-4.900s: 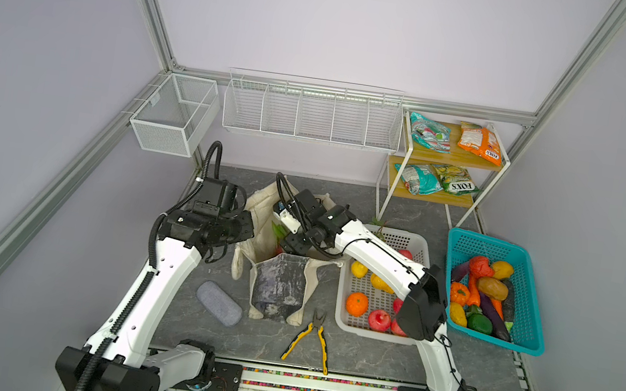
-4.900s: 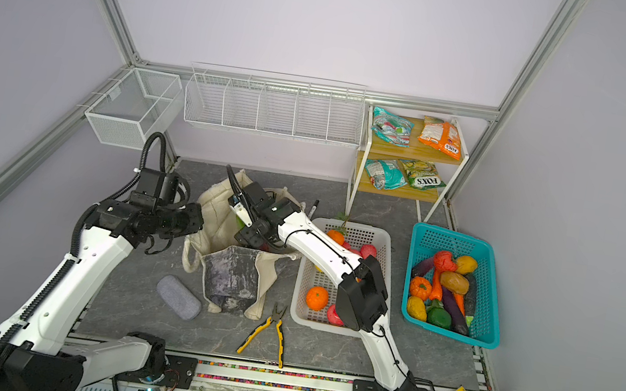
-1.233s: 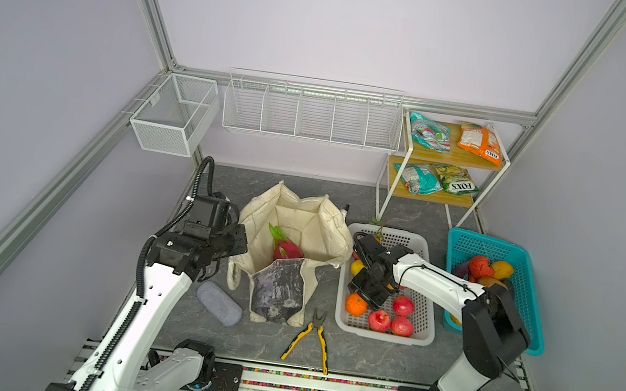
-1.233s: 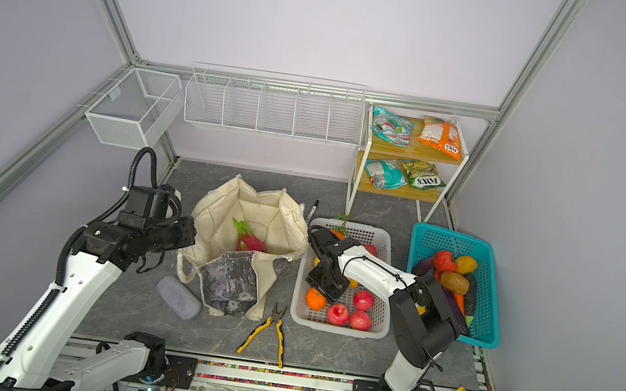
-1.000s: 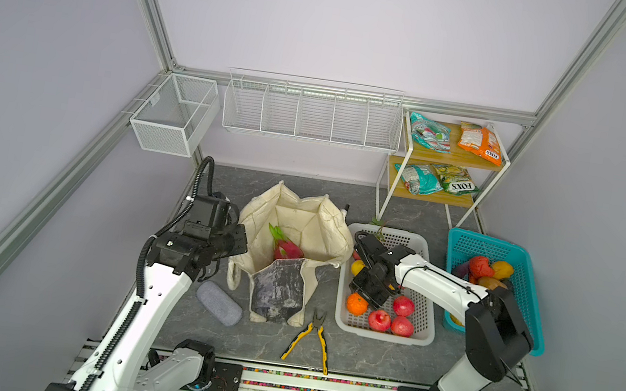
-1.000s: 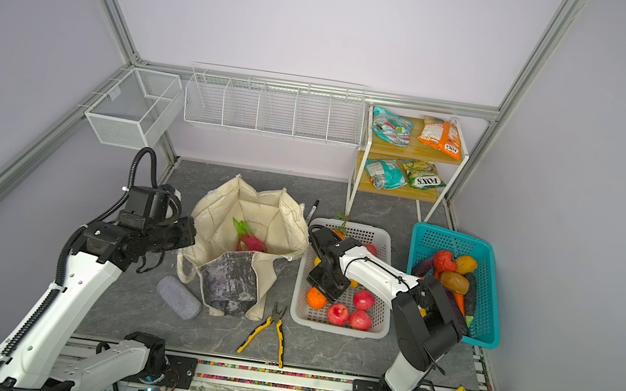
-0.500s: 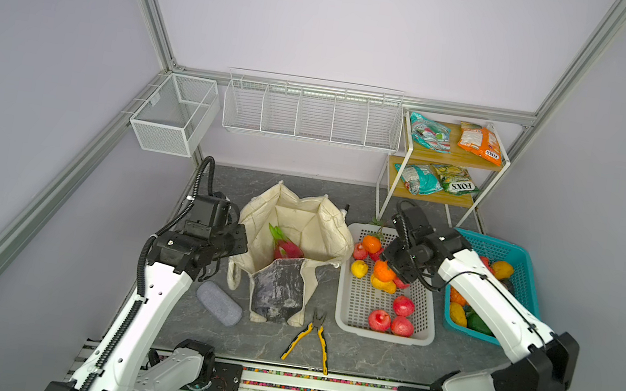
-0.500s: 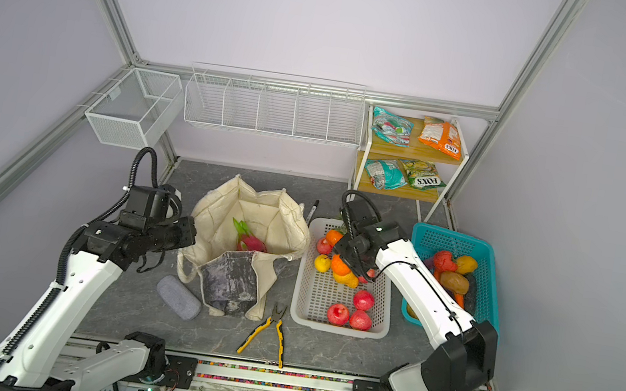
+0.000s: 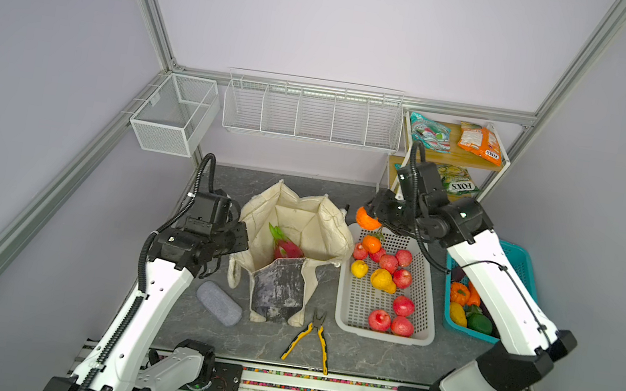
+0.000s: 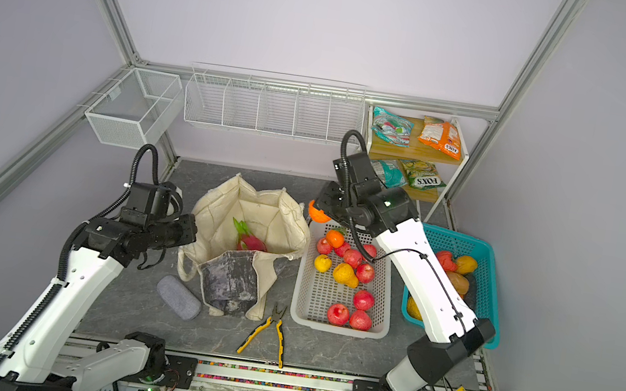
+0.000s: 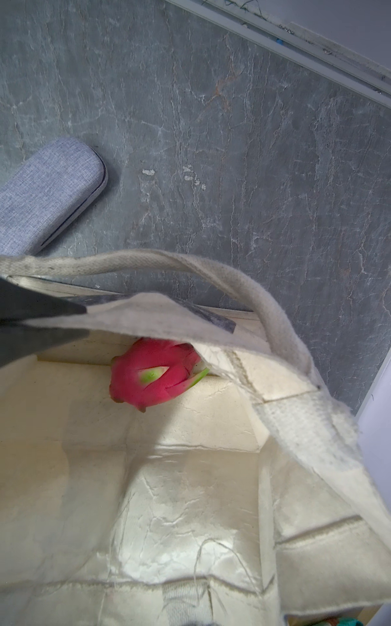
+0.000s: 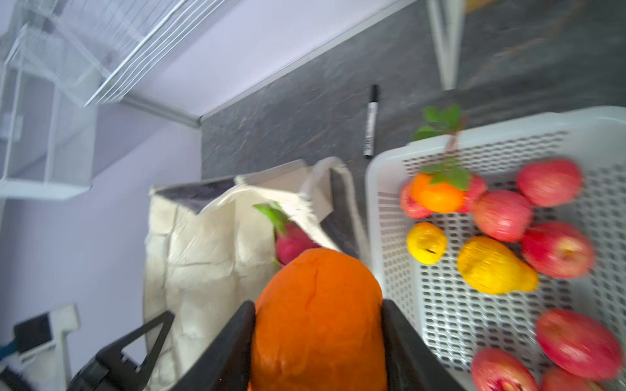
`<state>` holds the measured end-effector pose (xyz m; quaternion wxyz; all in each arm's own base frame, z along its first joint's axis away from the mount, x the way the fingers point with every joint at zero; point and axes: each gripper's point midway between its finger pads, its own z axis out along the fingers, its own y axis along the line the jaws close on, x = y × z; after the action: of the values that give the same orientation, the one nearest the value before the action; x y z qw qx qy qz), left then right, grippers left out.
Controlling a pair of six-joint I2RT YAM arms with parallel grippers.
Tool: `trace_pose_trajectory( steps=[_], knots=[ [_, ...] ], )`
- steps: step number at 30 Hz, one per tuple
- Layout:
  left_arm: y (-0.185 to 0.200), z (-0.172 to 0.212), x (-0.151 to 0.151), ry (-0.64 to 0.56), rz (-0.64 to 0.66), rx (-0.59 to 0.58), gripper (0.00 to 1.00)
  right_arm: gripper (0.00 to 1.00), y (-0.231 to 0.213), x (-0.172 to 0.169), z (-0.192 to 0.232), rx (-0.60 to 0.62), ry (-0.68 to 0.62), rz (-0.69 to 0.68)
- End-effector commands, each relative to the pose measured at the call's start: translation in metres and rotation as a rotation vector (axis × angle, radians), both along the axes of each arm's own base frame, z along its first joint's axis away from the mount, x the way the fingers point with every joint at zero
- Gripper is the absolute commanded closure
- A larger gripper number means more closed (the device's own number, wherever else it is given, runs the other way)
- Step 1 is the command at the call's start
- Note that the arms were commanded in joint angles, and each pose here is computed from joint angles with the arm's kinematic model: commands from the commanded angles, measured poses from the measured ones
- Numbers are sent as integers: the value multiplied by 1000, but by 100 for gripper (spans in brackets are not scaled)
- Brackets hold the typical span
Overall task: Place the food into the grocery bag and tie it
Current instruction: 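Lift the orange and carry it with the right gripper to the bag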
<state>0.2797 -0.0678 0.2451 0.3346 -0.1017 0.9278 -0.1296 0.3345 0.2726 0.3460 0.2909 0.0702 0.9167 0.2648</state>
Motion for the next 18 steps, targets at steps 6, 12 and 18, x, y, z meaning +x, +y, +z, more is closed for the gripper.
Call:
trace_pose_trajectory(
  steps=[6, 12, 18],
  knots=[
    [-1, 15, 6, -37, 2, -12, 100, 46, 127, -16, -8, -32, -103, 452],
    [-2, 17, 7, -42, -5, -11, 100, 46, 150, -11, -34, -67, -61, 511],
    [-4, 22, 9, -53, -12, -17, 100, 47, 164, -17, -63, -99, -15, 572]
  ],
)
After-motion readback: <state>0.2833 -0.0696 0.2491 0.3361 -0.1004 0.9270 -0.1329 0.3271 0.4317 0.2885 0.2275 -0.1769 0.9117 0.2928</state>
